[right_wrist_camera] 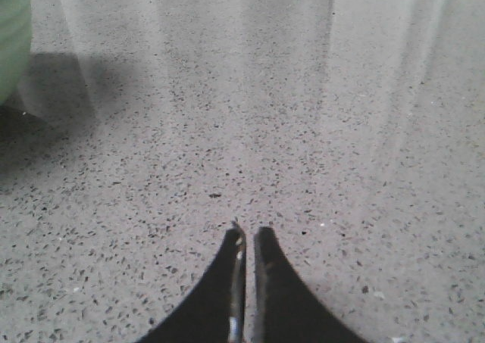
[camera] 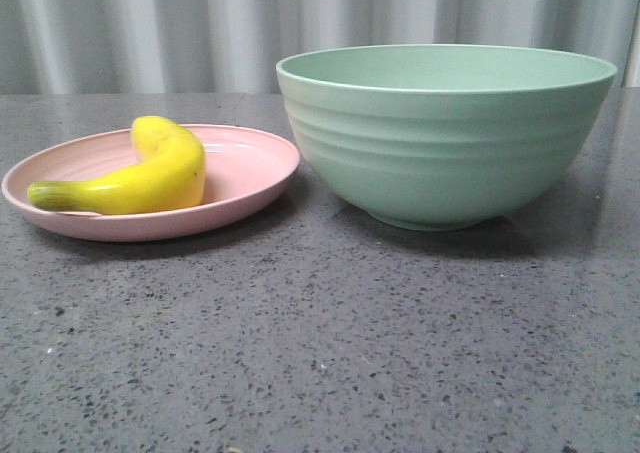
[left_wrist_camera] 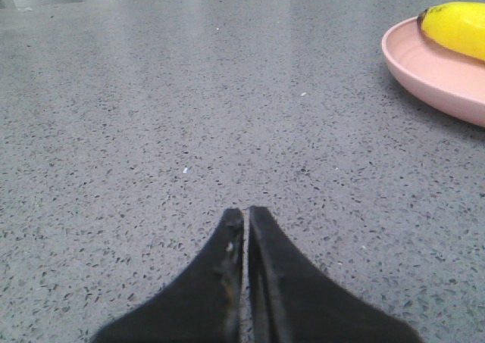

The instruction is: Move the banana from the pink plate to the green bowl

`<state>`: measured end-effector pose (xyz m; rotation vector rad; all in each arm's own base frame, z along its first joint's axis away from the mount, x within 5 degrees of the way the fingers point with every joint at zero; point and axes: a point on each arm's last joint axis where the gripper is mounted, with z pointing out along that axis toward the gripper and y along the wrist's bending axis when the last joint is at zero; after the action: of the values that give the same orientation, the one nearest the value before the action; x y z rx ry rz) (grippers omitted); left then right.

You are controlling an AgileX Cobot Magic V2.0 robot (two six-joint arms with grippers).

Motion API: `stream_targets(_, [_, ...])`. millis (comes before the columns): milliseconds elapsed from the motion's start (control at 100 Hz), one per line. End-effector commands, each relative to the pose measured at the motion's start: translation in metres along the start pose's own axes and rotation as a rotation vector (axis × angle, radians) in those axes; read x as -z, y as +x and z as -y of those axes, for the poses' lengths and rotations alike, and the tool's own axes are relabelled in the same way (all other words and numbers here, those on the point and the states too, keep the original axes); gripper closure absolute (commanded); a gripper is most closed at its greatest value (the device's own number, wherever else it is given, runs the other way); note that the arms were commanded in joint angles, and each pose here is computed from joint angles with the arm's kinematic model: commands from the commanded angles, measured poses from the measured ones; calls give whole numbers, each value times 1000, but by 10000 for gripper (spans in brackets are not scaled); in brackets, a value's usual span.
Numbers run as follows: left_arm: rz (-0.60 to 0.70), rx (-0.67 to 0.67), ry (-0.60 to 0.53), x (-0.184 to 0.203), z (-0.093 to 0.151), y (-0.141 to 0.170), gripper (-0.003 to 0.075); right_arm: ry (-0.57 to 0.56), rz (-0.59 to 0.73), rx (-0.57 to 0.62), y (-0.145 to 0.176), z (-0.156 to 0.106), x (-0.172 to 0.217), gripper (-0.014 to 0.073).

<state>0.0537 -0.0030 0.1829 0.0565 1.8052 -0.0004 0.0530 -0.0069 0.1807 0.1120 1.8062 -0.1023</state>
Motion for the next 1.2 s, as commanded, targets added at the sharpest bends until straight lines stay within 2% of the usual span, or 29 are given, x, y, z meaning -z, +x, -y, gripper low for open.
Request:
stream_targets(0, [90,10,-4,1,0,-5,741,9,11,7,5,1,-1,658])
stream_targets(970, [90,3,-6,1,-1,-5,741,9,6,7,5,1,-1,658])
stream_targets(1190, [149,3,-15,2,-1,-10,741,9,6,7,5,1,-1,658])
